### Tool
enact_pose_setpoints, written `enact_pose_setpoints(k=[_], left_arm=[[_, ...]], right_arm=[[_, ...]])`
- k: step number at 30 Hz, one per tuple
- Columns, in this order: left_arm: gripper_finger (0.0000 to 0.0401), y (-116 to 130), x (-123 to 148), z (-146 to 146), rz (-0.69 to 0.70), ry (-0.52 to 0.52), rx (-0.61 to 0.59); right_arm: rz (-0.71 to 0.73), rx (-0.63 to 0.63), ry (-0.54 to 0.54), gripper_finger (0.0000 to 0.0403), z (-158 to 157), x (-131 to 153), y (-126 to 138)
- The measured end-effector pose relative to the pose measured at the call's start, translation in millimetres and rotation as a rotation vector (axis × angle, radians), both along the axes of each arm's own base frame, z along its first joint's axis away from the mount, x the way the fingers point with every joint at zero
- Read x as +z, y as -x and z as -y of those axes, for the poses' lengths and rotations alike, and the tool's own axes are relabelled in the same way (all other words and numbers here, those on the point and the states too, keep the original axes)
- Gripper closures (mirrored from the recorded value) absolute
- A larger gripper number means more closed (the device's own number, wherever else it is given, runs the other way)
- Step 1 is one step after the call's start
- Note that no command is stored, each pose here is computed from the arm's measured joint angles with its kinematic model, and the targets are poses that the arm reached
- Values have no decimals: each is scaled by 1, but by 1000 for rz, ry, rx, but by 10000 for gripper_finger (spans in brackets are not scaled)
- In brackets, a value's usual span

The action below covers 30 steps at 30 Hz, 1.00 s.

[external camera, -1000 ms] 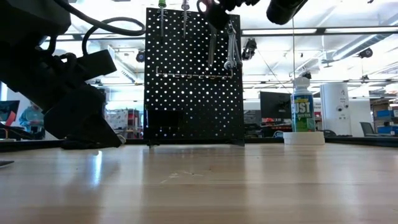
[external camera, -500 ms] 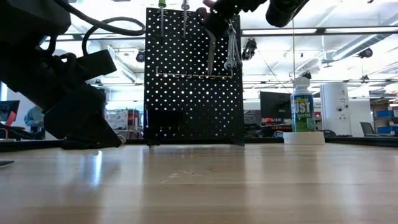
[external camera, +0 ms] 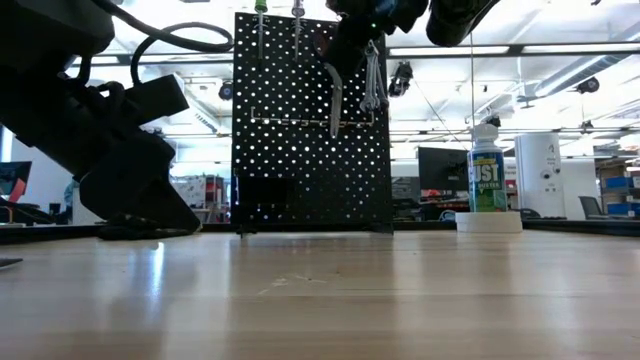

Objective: Hang tools onto peg board
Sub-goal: Hang the blue scissors on the pegboard, then hang the black pliers on the pegboard

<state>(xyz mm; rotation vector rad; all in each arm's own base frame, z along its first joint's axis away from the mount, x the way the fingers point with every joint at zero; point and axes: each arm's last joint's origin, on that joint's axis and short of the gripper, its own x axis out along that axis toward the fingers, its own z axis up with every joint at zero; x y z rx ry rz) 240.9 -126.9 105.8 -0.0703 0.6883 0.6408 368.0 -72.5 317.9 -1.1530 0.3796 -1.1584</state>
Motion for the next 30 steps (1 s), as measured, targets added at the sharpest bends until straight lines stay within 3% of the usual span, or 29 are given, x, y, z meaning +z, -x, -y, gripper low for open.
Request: enact_pose_setpoints(k=[13, 20, 30], left_arm=[[401, -1, 1, 1, 29, -12, 3], [401, -2, 2, 2, 40, -6, 2], [401, -2, 2, 3, 41, -6, -4]], right_arm=[[-45, -5, -50, 400, 11, -20, -9], [-126, 1, -70, 358, 14, -49, -23], [-96, -114, -142, 312, 15, -54, -20]])
